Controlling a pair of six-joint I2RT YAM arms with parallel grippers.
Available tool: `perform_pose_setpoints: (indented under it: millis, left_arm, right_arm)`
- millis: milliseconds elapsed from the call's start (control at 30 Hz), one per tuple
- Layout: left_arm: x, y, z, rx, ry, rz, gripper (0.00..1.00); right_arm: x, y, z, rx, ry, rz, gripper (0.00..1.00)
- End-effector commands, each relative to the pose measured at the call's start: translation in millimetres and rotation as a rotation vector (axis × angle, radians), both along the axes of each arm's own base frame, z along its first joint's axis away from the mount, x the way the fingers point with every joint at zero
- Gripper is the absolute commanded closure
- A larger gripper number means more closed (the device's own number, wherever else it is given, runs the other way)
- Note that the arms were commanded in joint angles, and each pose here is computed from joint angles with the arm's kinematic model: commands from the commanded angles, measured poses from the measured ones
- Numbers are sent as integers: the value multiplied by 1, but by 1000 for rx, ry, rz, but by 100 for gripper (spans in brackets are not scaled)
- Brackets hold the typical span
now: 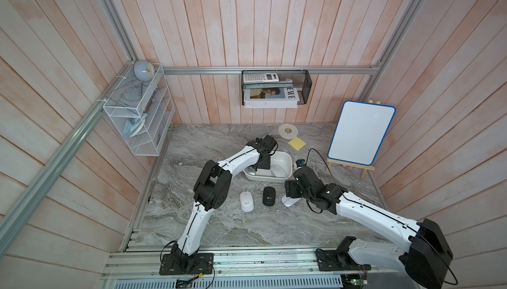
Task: Take out the mouse from the storage box
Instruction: Pick up the mouse from the storage box.
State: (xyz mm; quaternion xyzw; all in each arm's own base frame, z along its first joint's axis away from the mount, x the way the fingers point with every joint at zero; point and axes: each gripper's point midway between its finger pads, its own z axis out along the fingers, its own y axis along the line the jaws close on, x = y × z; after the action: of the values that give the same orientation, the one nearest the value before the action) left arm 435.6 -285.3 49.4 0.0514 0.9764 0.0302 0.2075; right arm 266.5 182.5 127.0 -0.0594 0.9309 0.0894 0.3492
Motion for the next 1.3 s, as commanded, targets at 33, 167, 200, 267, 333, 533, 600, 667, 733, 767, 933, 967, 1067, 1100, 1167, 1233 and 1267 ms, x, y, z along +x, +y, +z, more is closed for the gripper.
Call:
perform_pose_setpoints:
  millis: [33, 167, 200, 267, 333, 533, 600, 667, 733, 767, 933, 967, 1067, 1100, 1167, 1233, 1267]
  left_arm:
    - [-2, -10, -8, -2, 23, 13, 12]
    - [-6, -29, -9, -28, 32, -14, 15]
    - [-7, -33, -7, -34, 28, -24, 15]
    - [-8, -42, -2, -45, 19, -42, 15]
    - [-8, -43, 4, -41, 11, -43, 15]
    - [-1, -24, 32, 40, -71, -27, 15]
    - [2, -14, 39, 68, -95, -9, 14]
    - [5, -2, 37, 83, -89, 20, 13]
    - [8, 6, 31, 96, -79, 34, 13]
    - [9, 8, 28, 101, -71, 33, 13]
    - [7, -2, 11, 64, -22, -3, 13]
    - [5, -4, 8, 56, -15, -4, 14]
    - [4, -6, 1, 49, -3, -2, 14]
    - [4, -6, -1, 52, 1, 2, 14]
    - [3, -4, -10, 64, 17, 11, 14]
    - [2, -1, -16, 77, 29, 23, 14]
    - [1, 0, -20, 82, 33, 27, 14]
  right_arm:
    - [-2, -4, -1, 11, -3, -15, 17]
    - [-2, -6, -3, 11, -2, -19, 17]
    - [-2, -6, -3, 11, -2, -20, 17]
    - [-3, -7, -5, 11, 2, -20, 17]
    - [-3, -7, -5, 11, 3, -20, 17]
    - [-5, -5, -8, 23, 16, -13, 17]
    - [-6, -5, -9, 23, 20, -13, 17]
    - [-5, -5, -10, 26, 20, -15, 17]
    - [-6, -4, -9, 28, 21, -15, 17]
    - [-6, -4, -10, 29, 22, -15, 17]
    - [-6, -4, -9, 29, 20, -15, 17]
    - [-6, -5, -10, 26, 23, -15, 16]
    - [-5, -5, -10, 25, 24, -17, 17]
    - [-5, -5, -10, 24, 23, -17, 17]
    - [-5, -4, -9, 26, 23, -17, 17]
    - [-5, -4, -8, 26, 21, -18, 17]
    - [-5, -4, -8, 27, 19, -18, 16]
